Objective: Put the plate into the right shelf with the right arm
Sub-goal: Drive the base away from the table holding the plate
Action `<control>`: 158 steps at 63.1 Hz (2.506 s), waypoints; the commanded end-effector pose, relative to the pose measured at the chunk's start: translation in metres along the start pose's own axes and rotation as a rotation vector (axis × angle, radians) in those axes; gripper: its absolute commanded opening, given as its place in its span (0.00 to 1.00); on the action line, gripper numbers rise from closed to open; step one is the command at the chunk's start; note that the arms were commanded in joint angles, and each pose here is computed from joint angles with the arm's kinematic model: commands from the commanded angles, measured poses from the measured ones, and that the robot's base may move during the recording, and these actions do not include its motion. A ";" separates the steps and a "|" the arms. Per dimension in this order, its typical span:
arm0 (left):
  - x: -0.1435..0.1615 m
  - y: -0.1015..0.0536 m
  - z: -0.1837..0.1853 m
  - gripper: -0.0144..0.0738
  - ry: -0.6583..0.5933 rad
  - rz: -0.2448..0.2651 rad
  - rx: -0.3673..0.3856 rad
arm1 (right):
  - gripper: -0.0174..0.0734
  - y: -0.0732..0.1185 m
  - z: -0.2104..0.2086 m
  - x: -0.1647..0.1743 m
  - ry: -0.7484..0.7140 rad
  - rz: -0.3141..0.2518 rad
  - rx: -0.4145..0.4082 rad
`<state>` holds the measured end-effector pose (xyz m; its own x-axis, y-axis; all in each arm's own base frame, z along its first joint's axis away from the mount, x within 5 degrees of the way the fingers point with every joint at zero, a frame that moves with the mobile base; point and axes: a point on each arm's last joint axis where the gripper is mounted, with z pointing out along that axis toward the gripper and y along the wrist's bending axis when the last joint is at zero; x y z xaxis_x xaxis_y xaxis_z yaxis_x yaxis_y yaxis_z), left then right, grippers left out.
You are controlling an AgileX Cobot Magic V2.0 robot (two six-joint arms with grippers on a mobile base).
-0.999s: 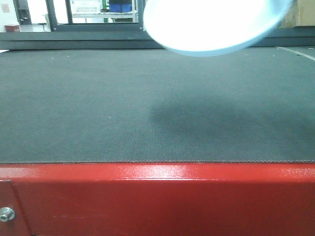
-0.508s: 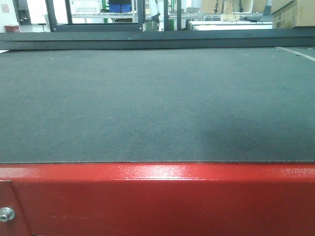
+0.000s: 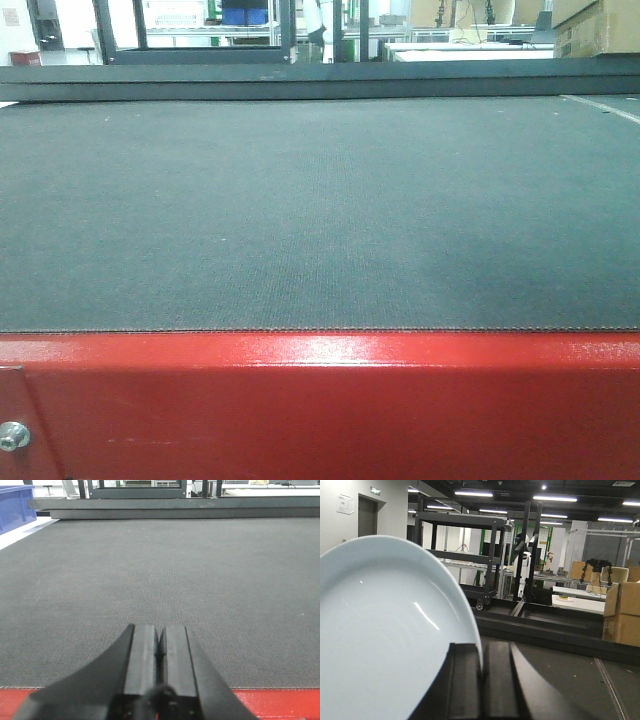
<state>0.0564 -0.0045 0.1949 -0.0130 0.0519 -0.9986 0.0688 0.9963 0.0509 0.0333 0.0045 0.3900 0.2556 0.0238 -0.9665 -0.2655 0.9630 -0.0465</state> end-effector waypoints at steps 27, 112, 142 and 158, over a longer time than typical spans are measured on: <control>-0.005 0.002 -0.001 0.11 -0.084 -0.006 -0.019 | 0.25 0.001 0.000 -0.016 -0.107 -0.023 -0.017; -0.005 0.002 -0.001 0.11 -0.084 -0.006 -0.019 | 0.25 0.001 0.000 -0.015 -0.096 -0.023 -0.013; -0.005 0.002 -0.001 0.11 -0.084 -0.006 -0.019 | 0.25 0.001 0.000 -0.015 -0.096 -0.023 -0.013; -0.005 0.002 -0.001 0.11 -0.084 -0.006 -0.019 | 0.25 0.001 0.000 -0.015 -0.096 -0.023 -0.013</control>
<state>0.0564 -0.0045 0.1949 -0.0130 0.0519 -0.9986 0.0688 0.9963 0.0509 0.0333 0.0045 0.3900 0.2565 0.0208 -0.9663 -0.2644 0.9632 -0.0495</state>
